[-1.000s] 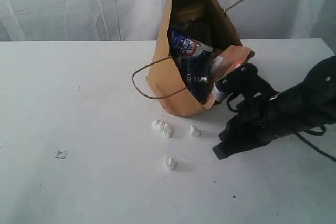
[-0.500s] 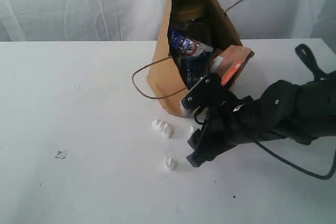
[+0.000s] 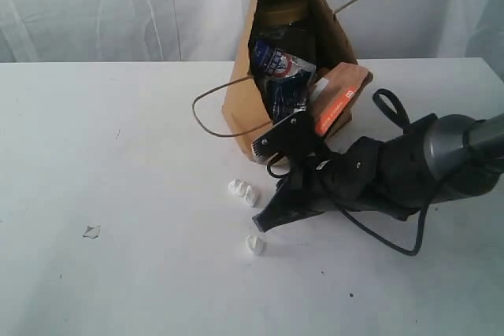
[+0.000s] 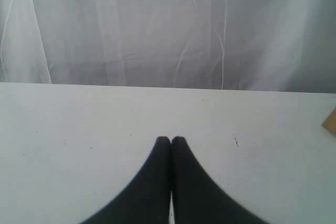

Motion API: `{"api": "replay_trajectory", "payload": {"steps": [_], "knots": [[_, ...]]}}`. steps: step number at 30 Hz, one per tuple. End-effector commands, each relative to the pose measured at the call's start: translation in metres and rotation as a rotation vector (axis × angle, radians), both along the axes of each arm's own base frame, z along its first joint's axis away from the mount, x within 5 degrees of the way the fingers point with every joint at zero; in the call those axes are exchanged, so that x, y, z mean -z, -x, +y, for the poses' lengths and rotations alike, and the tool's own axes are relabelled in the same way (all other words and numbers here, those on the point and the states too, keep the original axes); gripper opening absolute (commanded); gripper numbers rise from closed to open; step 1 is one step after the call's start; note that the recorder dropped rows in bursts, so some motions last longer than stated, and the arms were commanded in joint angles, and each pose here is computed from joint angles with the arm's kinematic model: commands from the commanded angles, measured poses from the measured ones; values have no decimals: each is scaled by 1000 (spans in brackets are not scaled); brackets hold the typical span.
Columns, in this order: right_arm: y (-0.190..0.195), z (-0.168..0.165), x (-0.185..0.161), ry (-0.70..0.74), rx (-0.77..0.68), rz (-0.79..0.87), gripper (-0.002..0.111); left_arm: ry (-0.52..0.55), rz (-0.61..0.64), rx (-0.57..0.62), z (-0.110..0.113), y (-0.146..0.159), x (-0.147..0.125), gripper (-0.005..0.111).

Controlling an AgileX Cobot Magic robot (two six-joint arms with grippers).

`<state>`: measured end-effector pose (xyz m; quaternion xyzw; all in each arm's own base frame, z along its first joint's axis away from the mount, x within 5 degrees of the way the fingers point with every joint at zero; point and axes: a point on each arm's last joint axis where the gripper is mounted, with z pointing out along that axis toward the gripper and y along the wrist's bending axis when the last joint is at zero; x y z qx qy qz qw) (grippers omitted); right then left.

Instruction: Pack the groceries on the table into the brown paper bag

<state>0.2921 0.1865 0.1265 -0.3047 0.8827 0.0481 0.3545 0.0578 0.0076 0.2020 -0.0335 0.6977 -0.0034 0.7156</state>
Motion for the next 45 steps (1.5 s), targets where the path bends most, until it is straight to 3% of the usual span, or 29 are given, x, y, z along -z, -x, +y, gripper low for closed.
{"api": "replay_trajectory", "payload": {"steps": [1, 8, 16, 25, 27, 29, 34, 37, 42, 45], "knots": [[4, 1, 6, -33, 27, 82, 4, 24, -1, 5, 0, 0, 1, 0], [15, 3, -10, -75, -29, 153, 0, 24, -1, 5, 0, 0, 1, 0], [22, 2, -51, -144, -58, 85, 0, 24, -1, 5, 0, 0, 1, 0], [49, -1, -94, -214, -179, 133, 0, 24, -1, 5, 0, 0, 1, 0], [55, -6, -103, -240, -156, 95, 0, 24, -1, 5, 0, 0, 1, 0], [57, -19, -109, -283, -39, -16, 0, 24, -1, 5, 0, 0, 1, 0], [71, -66, -95, -318, 287, -287, 0, 24, -1, 5, 0, 0, 1, 0], [86, -81, -73, -362, 342, -349, 0, 24, -1, 5, 0, 0, 1, 0], [106, -75, -45, -538, 225, -302, 0, 24, -1, 5, 0, 0, 1, 0], [107, -67, -33, -494, 115, -288, 0, 24, -1, 5, 0, 0, 1, 0]]}}
